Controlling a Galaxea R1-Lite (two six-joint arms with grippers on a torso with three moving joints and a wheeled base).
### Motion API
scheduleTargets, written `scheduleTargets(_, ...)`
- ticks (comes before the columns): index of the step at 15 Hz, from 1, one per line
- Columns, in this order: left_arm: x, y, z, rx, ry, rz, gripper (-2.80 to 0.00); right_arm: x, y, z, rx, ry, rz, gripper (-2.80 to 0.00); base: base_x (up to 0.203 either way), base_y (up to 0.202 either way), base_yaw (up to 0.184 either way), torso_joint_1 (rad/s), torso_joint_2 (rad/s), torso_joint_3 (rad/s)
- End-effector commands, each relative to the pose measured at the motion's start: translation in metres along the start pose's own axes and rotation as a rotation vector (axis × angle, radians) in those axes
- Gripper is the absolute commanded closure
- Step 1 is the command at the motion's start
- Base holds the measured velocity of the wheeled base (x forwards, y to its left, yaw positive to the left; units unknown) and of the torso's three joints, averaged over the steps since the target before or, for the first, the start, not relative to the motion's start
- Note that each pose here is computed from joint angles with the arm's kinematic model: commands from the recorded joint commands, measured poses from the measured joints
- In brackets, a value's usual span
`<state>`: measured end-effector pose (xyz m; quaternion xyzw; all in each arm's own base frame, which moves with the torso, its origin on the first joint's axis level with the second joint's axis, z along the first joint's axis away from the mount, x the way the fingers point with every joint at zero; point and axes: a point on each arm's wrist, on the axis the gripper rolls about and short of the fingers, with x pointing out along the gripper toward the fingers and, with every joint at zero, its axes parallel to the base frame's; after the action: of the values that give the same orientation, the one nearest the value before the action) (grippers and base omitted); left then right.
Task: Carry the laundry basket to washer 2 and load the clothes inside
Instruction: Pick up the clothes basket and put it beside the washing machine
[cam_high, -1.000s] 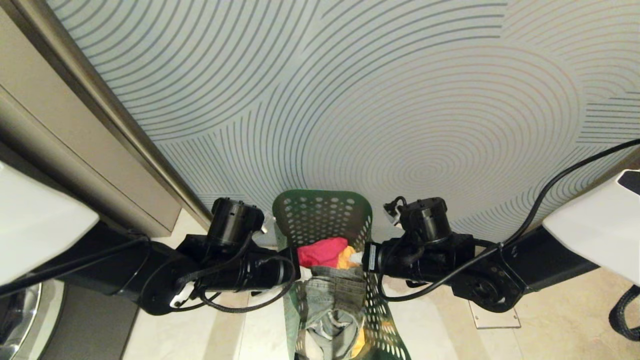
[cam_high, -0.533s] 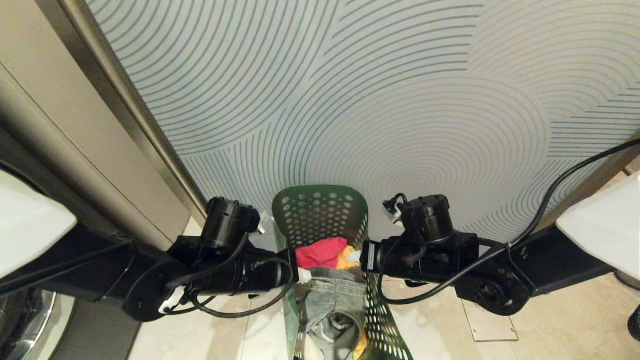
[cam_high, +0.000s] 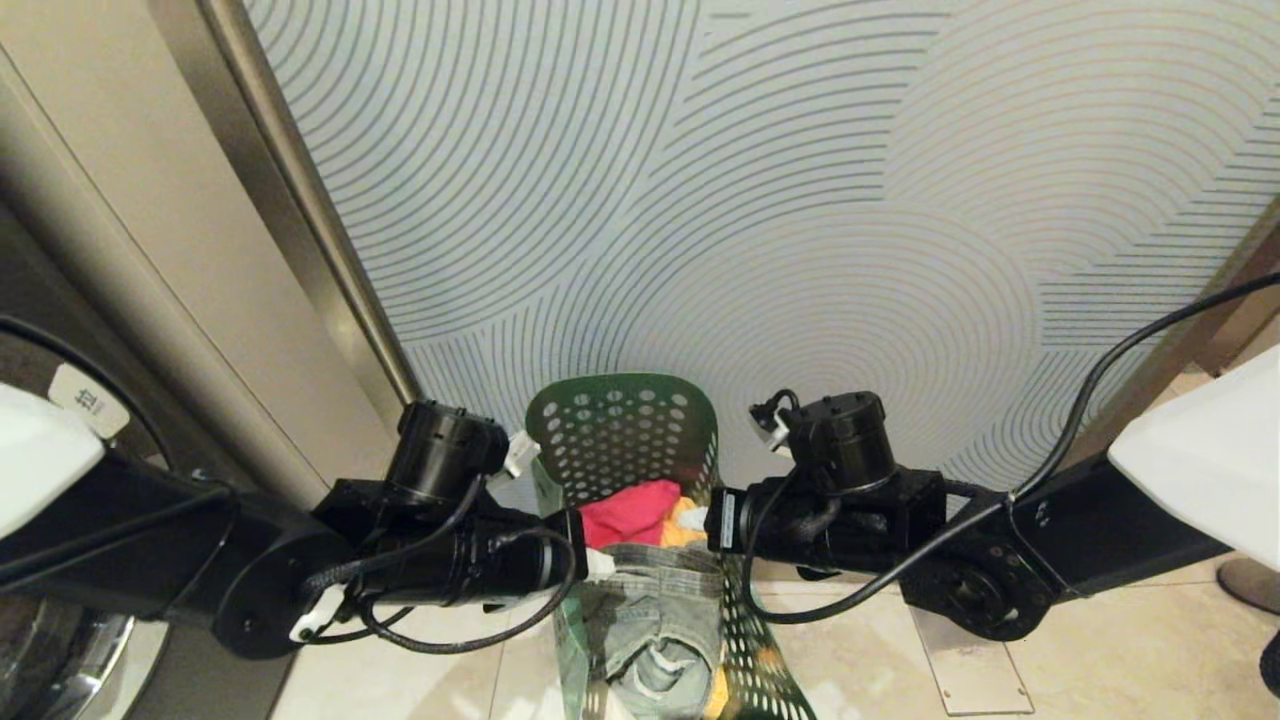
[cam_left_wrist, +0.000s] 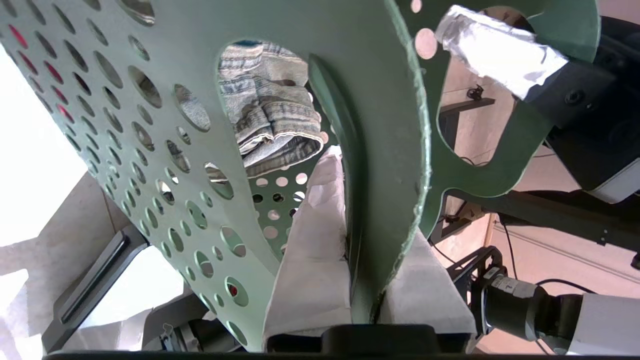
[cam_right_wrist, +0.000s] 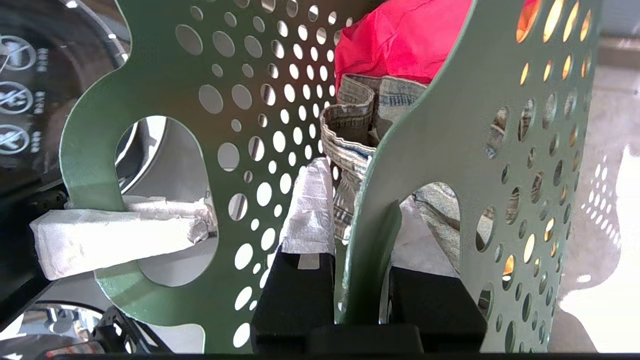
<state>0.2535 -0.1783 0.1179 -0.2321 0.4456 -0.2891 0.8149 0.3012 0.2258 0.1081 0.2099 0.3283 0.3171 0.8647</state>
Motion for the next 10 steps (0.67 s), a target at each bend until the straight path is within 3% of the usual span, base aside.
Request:
scheduleTargets(1,-0.0018,-0.0014,0.0003,0.000,-0.005,-0.007,0.00,0.0000,0.0016,0.0003,0.000,-0.003,0.007,0.00,0.000,0.000,0.000,0.002,0.00,0.201)
scheduleTargets(10,0.0019,-0.0039,-0.0034,0.009,0.010,-0.011,0.00,0.0000,0.0001,-0.0031,0.001,0.005,0.005,0.00,0.000,0.000,0.000,0.001,0.00,0.205)
